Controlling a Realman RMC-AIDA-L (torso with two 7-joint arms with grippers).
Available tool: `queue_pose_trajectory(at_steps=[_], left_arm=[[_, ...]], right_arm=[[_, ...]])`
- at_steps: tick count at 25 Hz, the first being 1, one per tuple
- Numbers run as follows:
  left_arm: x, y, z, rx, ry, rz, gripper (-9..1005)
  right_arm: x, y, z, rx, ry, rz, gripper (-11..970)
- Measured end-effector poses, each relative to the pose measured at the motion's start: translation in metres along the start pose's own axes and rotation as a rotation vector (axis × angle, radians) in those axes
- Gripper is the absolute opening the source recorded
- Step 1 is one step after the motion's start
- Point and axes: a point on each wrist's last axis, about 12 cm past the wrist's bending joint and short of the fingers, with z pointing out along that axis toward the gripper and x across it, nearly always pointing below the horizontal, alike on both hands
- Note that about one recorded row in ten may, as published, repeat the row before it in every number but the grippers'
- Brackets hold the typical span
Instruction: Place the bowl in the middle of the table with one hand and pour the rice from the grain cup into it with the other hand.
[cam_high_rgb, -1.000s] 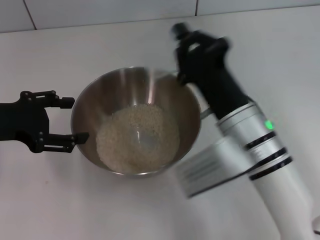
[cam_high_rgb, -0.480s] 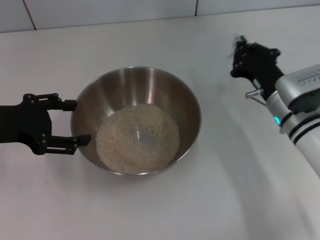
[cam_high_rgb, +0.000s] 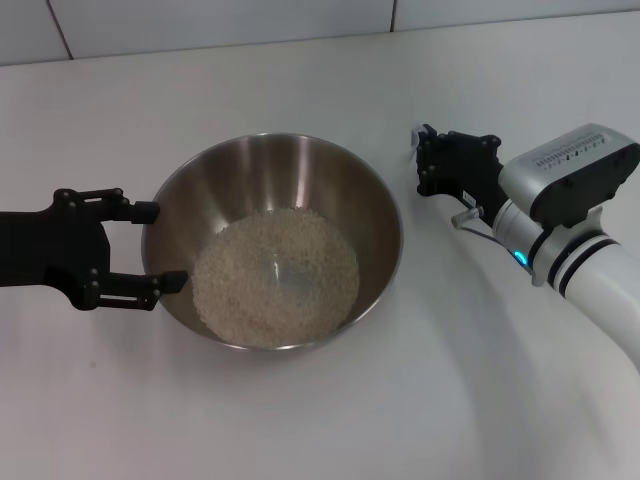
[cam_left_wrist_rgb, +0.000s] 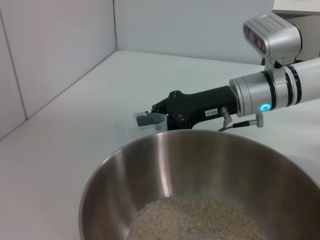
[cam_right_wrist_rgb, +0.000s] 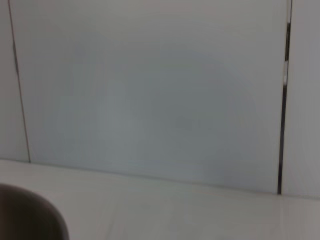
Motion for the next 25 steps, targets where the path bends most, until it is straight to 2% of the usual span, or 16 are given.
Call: queue_pose_trajectory(at_steps=[6,11,16,21,22,23,24,25], left_arm=[[0.0,0.0,0.001,0.004,0.005,0.001,862],[0.0,0.0,0.001,0.004,0.006,-0.001,862],[0.0,0.0,0.001,0.004,0.006,0.0,863],[-0.002,0.001,0.002,0.005,0.006,0.002,863],[-0.002,0.001,0.002,0.005,0.006,0.002,862],[-0.001,0.001,0.002,0.005,0.006,0.002,862],[-0.001,0.001,0.002,0.005,0.006,0.002,862],[-0.001,0.001,0.001,0.004,0.007,0.001,862]], right_arm=[[0.011,0.002,-0.011,0.008,0.016,0.028,111],[0.023,0.007,-0.039,0.005,-0.042,0.062,117],[0.028,0.01,-0.054,0.02,-0.08,0.062,333],[0.034,0.011,-0.071,0.038,-0.106,0.07,610],[0.035,0.011,-0.078,0.05,-0.13,0.066,650],[0.035,0.008,-0.095,0.082,-0.205,0.053,689],[0.035,0.008,-0.095,0.082,-0.205,0.053,729],[0.029,0.0,-0.118,0.123,-0.328,0.033,768]])
